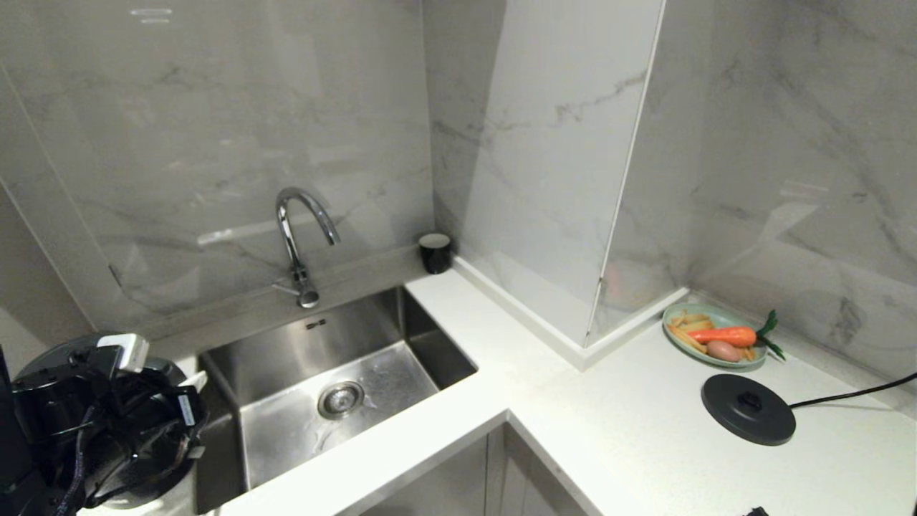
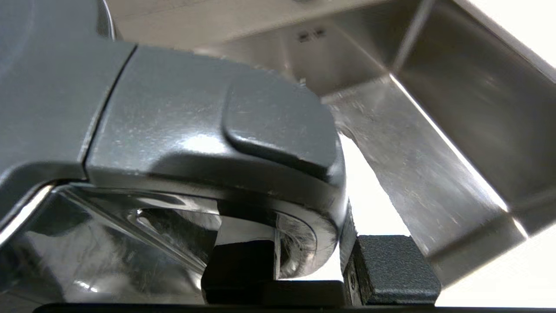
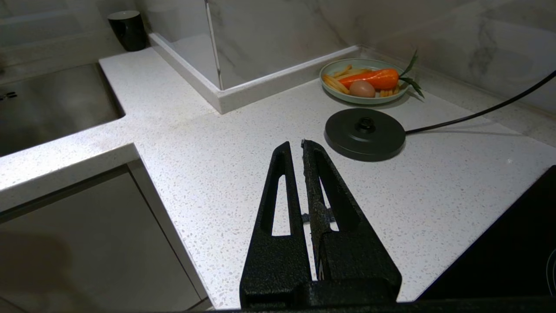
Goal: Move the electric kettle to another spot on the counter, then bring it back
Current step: Place it by the sink
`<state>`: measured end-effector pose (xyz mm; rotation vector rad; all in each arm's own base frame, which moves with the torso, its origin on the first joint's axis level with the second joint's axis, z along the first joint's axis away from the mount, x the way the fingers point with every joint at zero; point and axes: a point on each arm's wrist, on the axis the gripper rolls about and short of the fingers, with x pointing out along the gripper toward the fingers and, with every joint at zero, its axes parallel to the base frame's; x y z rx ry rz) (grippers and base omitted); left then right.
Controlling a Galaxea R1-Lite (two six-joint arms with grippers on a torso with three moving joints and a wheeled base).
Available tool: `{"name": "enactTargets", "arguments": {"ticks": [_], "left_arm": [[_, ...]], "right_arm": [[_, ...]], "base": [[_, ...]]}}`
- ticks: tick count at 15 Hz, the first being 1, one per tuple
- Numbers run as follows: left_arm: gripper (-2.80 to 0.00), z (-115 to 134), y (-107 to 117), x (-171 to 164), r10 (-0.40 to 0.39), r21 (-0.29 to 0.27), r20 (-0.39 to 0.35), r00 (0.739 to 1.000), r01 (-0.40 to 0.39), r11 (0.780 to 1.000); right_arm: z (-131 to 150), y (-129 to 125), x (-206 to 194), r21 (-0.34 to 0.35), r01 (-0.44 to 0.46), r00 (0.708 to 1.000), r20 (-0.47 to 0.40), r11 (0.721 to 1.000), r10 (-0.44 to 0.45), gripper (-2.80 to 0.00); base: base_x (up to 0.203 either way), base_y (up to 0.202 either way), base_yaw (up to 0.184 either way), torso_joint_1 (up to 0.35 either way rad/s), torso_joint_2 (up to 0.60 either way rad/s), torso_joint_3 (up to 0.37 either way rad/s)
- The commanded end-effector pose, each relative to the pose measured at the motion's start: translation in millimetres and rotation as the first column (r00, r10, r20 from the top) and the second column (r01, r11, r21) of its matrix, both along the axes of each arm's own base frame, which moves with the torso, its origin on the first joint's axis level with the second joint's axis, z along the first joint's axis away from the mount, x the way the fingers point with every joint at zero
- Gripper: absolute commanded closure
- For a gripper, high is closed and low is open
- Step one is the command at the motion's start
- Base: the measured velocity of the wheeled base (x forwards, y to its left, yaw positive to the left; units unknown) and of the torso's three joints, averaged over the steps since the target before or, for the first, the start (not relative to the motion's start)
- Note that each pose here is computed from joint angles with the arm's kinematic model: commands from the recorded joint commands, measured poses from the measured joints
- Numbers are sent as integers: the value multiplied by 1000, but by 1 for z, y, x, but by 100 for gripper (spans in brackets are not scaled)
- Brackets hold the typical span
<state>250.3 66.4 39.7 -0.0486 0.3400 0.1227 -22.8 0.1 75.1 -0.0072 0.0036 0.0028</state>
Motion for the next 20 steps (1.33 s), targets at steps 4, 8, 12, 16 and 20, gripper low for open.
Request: {"name": "enactTargets", "arguments": {"ticks": [4, 8, 12, 16, 20], "left_arm": [[0, -4, -2, -10, 10, -10, -41, 999, -10, 1000], [0, -5, 0, -9, 18, -9, -38, 999, -18, 1000], [0, -4, 0, -9, 19, -8, -36, 999, -19, 1000], [0, -2, 0, -9, 19, -6, -29, 999, -19, 1000], [0, 4, 4, -8, 36, -2, 1, 999, -36, 999]], "right_arm": [[0, 0, 0, 0, 0, 1000, 1, 1000, 0, 0], [0, 0, 0, 0, 0, 1000, 1, 1000, 0, 0], [0, 0, 0, 0, 0, 1000, 1, 1000, 0, 0], [0, 0, 0, 0, 0, 1000, 1, 1000, 0, 0], [0, 0, 0, 0, 0, 1000, 1, 1000, 0, 0]], "base": [[0, 0, 0, 0, 0, 0], [0, 0, 0, 0, 0, 0], [0, 0, 0, 0, 0, 0], [0, 0, 0, 0, 0, 0], [0, 0, 0, 0, 0, 0]]}}
